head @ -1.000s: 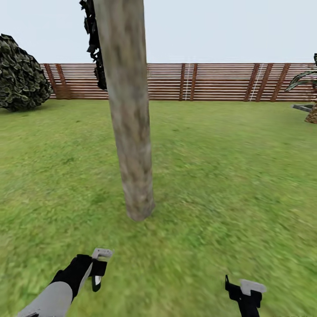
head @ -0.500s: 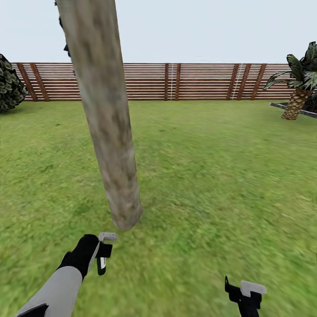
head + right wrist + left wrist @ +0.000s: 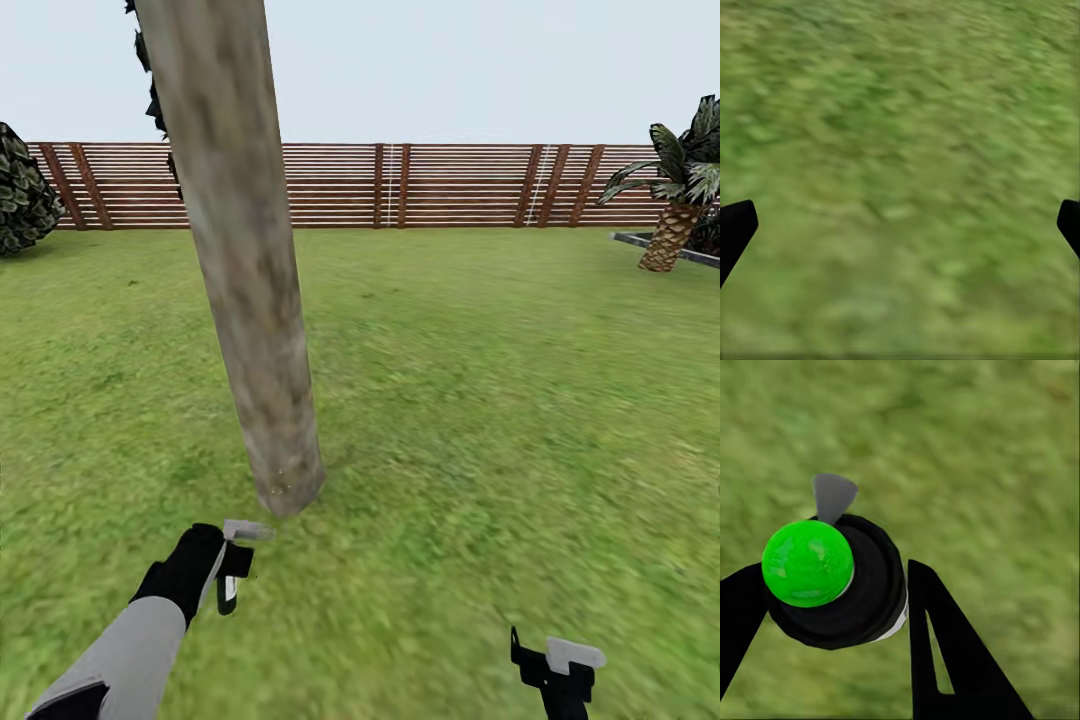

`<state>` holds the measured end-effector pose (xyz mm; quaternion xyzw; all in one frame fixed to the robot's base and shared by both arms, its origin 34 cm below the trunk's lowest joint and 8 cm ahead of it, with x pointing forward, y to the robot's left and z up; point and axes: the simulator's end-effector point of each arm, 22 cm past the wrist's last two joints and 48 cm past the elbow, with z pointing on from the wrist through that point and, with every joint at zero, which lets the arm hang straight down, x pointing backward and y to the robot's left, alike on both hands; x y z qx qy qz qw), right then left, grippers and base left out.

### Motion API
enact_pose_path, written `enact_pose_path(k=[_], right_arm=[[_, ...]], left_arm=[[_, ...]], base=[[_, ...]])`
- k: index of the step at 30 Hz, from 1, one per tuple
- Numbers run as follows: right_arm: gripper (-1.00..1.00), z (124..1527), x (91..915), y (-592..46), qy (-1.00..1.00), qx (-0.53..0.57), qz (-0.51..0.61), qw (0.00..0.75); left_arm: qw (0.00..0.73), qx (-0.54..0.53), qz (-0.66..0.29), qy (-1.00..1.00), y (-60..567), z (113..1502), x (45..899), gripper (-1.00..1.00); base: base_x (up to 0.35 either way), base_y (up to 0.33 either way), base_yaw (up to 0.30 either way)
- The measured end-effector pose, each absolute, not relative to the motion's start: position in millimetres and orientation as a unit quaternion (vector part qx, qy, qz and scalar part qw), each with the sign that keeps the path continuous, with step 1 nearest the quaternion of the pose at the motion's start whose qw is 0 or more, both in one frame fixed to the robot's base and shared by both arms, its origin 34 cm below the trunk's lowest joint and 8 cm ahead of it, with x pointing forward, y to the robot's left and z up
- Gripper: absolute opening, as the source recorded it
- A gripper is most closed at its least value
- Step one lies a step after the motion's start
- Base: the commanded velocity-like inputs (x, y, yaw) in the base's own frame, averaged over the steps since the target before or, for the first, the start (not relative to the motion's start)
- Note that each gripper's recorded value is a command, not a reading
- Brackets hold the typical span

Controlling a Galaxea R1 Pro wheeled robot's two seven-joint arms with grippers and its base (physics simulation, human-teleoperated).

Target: In the garden, pick up the pesticide atomizer on the floor and spray pesticide onto both trees until each tree trunk is fully covered.

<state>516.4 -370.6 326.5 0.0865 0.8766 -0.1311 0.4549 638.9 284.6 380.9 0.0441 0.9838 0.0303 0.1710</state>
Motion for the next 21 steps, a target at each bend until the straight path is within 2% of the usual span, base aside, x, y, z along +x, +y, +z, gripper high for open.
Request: enact_pose_path(k=[1,2,7,11,17,21], right_arm=[[1.0,326.5,516.3,-370.9,0.877,0.087,-0.132,0.455],[1.0,326.5,516.3,-371.0,0.876,0.087,-0.132,0.455],[1.0,326.6,516.2,-371.2,0.876,0.087,-0.132,0.455],[1.0,326.6,516.2,-371.1,0.876,0.087,-0.132,0.455],[1.0,326.6,516.2,-371.2,0.876,0.087,-0.132,0.455],[1.0,326.6,516.1,-371.3,0.876,0.087,-0.132,0.455]], left_arm=[[0.172,0.042,0.034,0.984,313.9,382.2,637.8,-1.0],[0.174,0.043,0.027,0.984,310.8,382.1,638.2,-1.0],[0.185,0.058,-0.007,0.981,260.1,388.5,649.7,-1.0],[0.213,0.058,0.007,0.975,269.7,410.8,673.1,-1.0],[0.246,0.047,0.021,0.968,318.1,441.6,694.3,-1.0],[0.244,0.053,0.005,0.968,304.8,439.5,692.6,-1.0]], base=[[-0.116,0.0,0.0],[-0.224,0.0,0.0],[-0.182,0.0,0.0],[-0.014,0.0,-0.027],[-0.001,0.0,-0.172],[0.0,0.0,-0.02]])
